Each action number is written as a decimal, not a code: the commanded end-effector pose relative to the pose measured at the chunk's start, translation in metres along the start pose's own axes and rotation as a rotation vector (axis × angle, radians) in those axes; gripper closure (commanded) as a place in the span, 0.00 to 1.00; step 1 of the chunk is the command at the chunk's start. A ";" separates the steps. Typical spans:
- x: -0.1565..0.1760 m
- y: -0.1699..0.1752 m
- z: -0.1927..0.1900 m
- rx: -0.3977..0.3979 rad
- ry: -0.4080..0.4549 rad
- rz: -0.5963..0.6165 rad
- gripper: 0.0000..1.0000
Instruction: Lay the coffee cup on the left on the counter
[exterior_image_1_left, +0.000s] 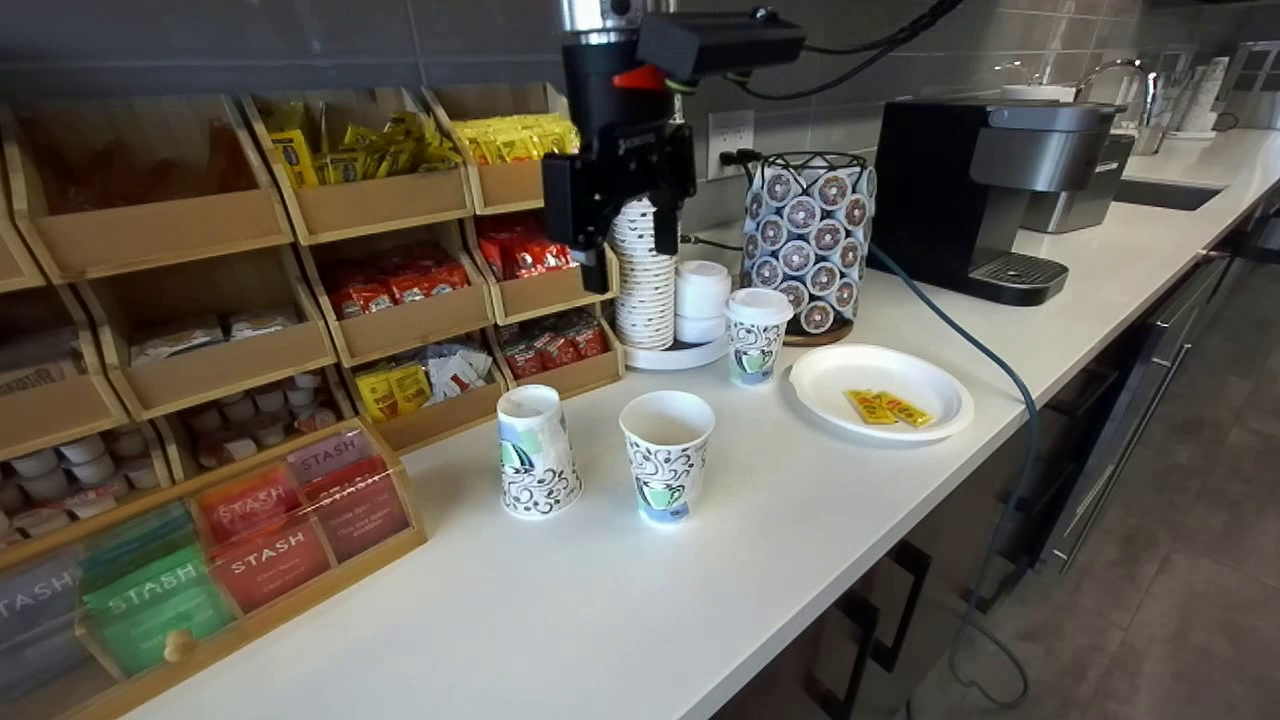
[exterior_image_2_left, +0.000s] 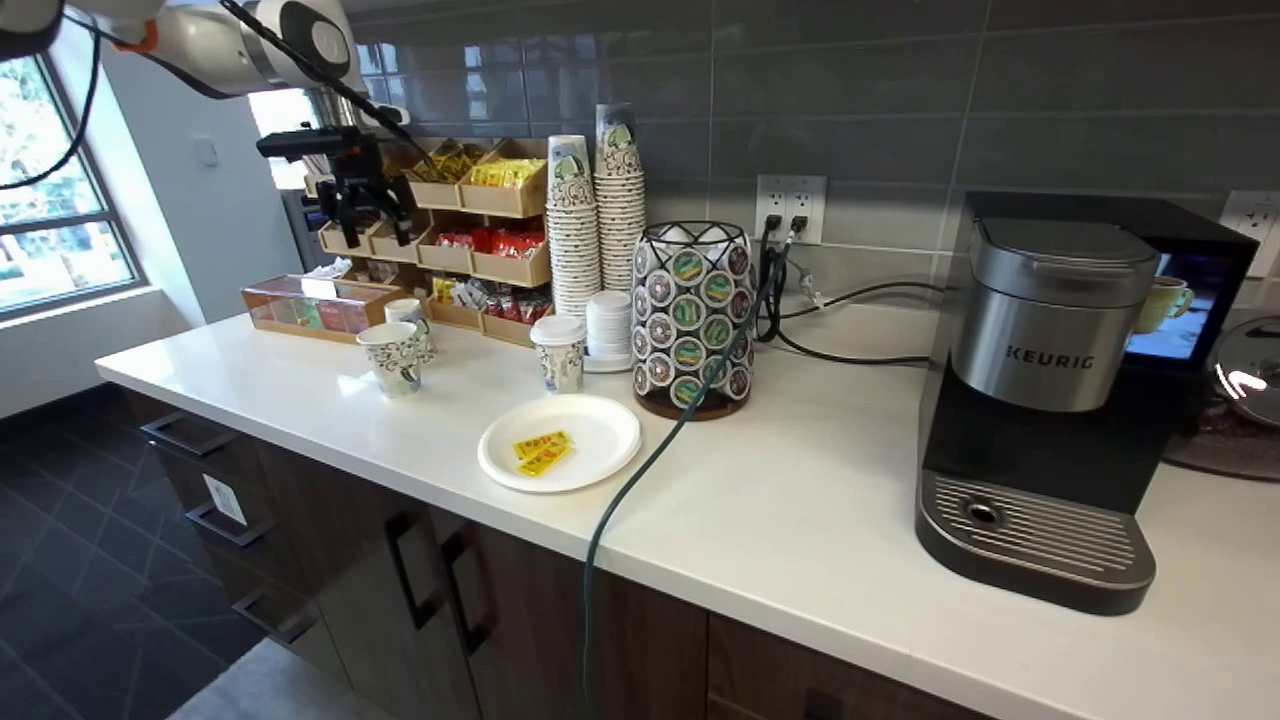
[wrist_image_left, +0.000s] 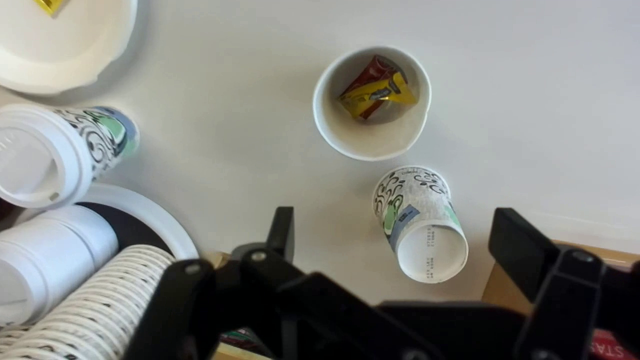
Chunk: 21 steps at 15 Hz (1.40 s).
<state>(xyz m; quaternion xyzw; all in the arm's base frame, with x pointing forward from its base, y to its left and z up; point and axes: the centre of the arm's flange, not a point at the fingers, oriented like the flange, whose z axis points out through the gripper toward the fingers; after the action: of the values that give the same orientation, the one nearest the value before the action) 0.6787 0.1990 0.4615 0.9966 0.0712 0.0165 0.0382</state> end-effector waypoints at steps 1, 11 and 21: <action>0.054 -0.022 0.019 0.018 -0.002 -0.092 0.00; 0.100 -0.070 0.071 0.111 0.037 -0.163 0.00; 0.073 -0.078 0.104 0.137 0.026 -0.186 0.00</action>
<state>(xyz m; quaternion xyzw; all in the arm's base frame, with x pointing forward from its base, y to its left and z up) 0.7401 0.2748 0.3693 0.9867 0.1585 0.0250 -0.0254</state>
